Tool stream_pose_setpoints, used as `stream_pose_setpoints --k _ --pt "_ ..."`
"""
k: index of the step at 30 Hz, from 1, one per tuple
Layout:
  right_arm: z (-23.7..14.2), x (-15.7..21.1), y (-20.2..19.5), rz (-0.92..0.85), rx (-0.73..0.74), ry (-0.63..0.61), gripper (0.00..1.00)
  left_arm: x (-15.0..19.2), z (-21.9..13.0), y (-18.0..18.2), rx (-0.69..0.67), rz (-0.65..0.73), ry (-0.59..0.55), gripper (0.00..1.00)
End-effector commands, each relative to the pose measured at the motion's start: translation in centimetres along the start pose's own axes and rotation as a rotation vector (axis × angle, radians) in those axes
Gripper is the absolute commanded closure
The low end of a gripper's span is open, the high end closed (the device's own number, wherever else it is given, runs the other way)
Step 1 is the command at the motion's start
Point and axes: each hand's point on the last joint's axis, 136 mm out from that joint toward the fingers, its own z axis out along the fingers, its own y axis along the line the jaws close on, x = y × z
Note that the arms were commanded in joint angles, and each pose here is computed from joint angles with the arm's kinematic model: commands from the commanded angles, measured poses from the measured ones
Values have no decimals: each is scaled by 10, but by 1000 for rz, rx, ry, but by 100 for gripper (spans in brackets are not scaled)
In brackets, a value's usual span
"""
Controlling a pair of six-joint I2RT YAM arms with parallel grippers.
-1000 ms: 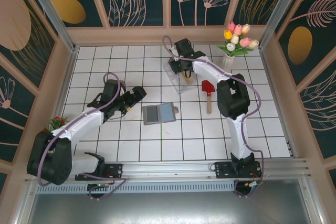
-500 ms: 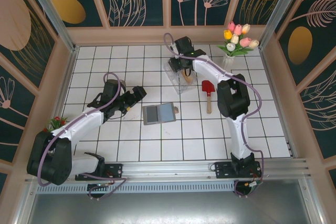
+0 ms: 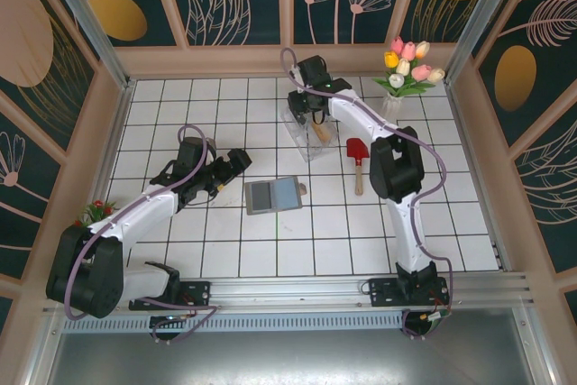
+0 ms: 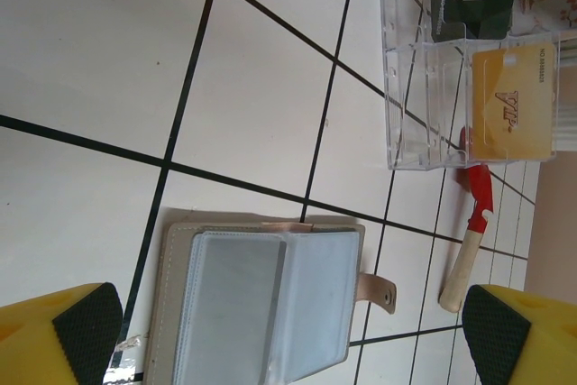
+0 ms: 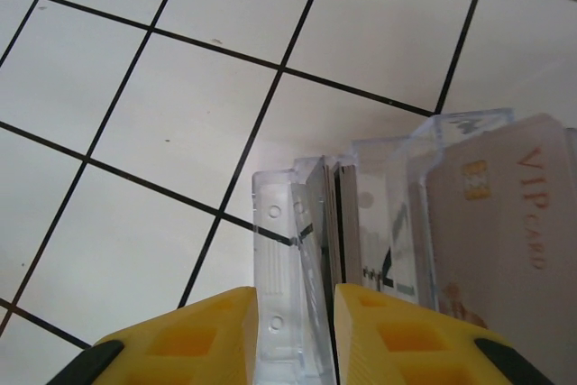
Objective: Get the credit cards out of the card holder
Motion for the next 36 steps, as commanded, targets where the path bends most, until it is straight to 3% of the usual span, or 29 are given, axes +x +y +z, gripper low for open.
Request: stream_pose_setpoints --k 1,13,28,36 --pt "8 4 5 34 -33 36 70 1 -1 1 6 21 4 1" --pt "15 4 2 51 -37 43 77 1 -1 2 1 22 4 1" --pt "29 9 -15 48 50 53 74 1 -1 2 2 20 6 1" --pt "31 10 -14 43 43 55 84 1 -1 2 2 20 6 1"
